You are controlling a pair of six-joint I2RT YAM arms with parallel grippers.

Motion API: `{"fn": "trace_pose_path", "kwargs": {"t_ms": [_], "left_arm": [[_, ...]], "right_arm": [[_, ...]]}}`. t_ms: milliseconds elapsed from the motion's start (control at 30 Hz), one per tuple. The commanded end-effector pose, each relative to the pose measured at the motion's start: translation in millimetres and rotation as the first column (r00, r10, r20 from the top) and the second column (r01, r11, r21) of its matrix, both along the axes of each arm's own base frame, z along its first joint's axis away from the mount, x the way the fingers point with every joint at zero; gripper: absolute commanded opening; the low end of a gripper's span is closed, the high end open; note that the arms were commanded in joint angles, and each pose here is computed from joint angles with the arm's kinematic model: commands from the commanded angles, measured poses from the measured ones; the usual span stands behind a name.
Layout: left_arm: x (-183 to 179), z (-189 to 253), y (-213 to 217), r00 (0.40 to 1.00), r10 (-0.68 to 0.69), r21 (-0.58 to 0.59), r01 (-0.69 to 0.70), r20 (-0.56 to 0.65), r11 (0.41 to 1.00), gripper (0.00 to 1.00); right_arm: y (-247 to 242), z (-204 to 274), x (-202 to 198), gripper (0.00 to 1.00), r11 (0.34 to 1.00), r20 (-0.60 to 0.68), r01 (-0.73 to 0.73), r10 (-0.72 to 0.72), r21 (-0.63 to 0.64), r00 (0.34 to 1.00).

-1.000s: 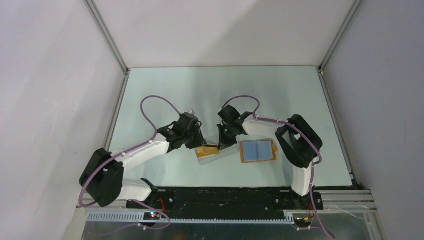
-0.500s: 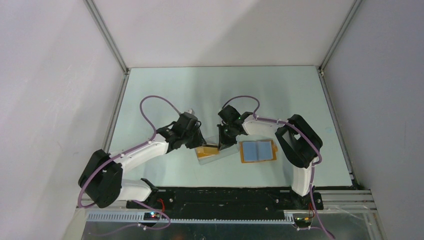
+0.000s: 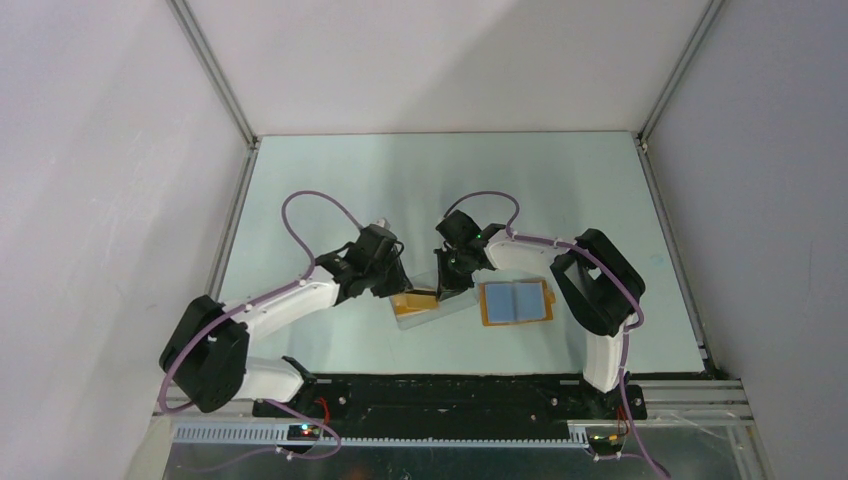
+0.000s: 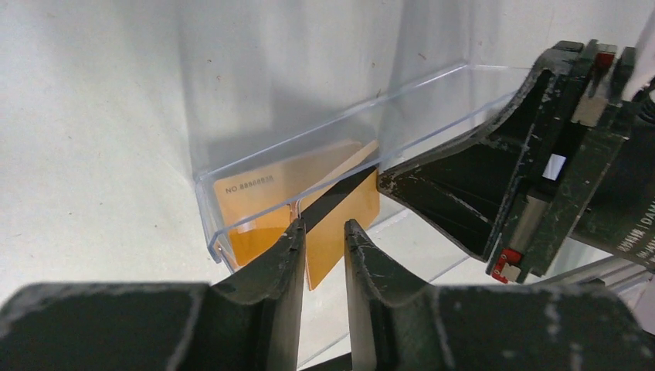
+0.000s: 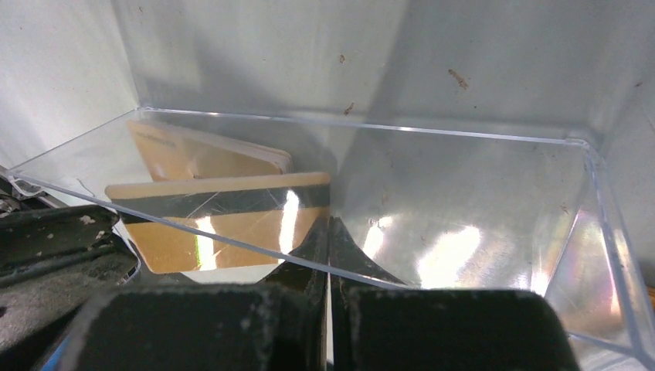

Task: Put the credit cards into the card holder
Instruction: Pick up the credit card from the storage box.

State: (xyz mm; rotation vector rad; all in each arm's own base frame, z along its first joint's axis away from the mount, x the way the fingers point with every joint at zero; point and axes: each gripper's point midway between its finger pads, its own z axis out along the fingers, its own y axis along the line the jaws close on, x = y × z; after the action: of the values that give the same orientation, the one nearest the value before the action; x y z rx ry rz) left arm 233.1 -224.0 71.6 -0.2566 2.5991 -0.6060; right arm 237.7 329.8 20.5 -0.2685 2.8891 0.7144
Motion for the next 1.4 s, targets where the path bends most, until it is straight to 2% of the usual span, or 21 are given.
{"fn": "trace_pose_path", "kwargs": {"t_ms": [0, 267, 733, 867, 1033, 1367], "left_arm": [[5.1, 4.7, -11.8, 1.000, -0.003, -0.026, 0.003, 0.000, 1.000, 0.29], [2.0, -8.2, -8.6, 1.000, 0.003, -0.001, -0.003, -0.030, 1.000, 0.40], [6.0, -4.6, -16.5, 0.999, -0.022, -0.006, 0.022, -0.023, 1.000, 0.44], [5.8, -5.7, -20.9, 0.999, -0.035, -0.006, 0.035, -0.027, 0.999, 0.39], [5.5, -10.5, -21.2, 0.999, -0.039, 0.006, 0.039, -0.036, 0.999, 0.27], [5.8, 0.8, -26.4, 0.998, -0.066, -0.015, 0.066, -0.007, 0.998, 0.21]], "right_arm": [[-13.2, -28.5, -10.7, 0.00, 0.997, -0.059, -0.005, 0.000, -0.081, 0.998], [-11.7, -28.7, -10.7, 0.00, 0.997, -0.063, -0.005, 0.001, -0.073, 0.998], [-11.1, -28.5, -10.9, 0.00, 0.998, -0.065, -0.007, 0.002, -0.069, 0.998], [-10.7, -29.0, -11.7, 0.00, 0.998, -0.068, -0.009, 0.004, -0.067, 0.998], [-11.0, -28.9, -11.5, 0.00, 0.998, -0.068, -0.009, 0.004, -0.067, 0.998], [-10.4, -26.1, -11.8, 0.00, 0.998, -0.066, -0.012, 0.008, -0.062, 0.998]]}}
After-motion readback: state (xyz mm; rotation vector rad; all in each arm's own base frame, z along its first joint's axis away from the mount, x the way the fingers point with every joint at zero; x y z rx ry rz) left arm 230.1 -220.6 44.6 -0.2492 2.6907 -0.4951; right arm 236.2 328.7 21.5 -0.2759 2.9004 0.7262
